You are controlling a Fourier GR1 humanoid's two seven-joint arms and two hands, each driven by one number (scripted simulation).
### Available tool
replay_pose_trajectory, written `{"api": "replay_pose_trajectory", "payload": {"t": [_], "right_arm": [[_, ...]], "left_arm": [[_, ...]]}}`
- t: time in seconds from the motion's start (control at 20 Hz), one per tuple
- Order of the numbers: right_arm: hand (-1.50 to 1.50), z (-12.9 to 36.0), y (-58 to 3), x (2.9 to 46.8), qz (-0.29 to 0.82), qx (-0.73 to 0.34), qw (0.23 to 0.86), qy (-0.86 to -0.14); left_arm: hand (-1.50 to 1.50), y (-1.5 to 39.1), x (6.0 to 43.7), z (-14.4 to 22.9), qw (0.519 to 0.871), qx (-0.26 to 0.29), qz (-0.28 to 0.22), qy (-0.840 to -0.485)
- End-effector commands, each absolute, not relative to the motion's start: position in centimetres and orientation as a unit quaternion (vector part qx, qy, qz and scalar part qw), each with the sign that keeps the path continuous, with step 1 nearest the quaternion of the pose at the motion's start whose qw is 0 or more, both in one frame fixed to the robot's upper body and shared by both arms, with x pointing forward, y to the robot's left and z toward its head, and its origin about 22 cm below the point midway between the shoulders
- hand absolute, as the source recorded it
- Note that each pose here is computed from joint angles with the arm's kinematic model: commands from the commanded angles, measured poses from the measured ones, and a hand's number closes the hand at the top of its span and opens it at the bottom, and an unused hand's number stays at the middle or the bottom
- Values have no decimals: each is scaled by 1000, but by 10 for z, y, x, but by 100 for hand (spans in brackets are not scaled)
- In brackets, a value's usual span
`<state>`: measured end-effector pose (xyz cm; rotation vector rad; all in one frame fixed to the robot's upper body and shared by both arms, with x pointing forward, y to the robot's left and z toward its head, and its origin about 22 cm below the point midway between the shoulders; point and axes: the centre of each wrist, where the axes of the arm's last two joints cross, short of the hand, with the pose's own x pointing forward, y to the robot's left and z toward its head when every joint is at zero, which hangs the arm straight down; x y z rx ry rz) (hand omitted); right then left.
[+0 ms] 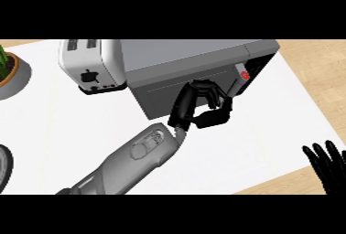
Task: Pick up the milk, place it into the microwave and close the microwave
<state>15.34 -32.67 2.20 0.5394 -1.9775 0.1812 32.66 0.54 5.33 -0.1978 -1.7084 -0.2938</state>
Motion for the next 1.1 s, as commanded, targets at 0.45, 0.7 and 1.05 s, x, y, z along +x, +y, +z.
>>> {"api": "replay_pose_trajectory", "payload": {"t": [0.45,0.7,1.05], "right_arm": [[-150,37,-332,148,76,258,509,-817],[-150,46,-330,151,85,276,495,-819],[-150,59,-332,151,92,283,486,-822]], "left_arm": [[150,8,351,69,629,-84,-72,-770],[150,8,352,68,627,-84,-60,-772],[150,10,352,61,621,-78,-57,-778]]}}
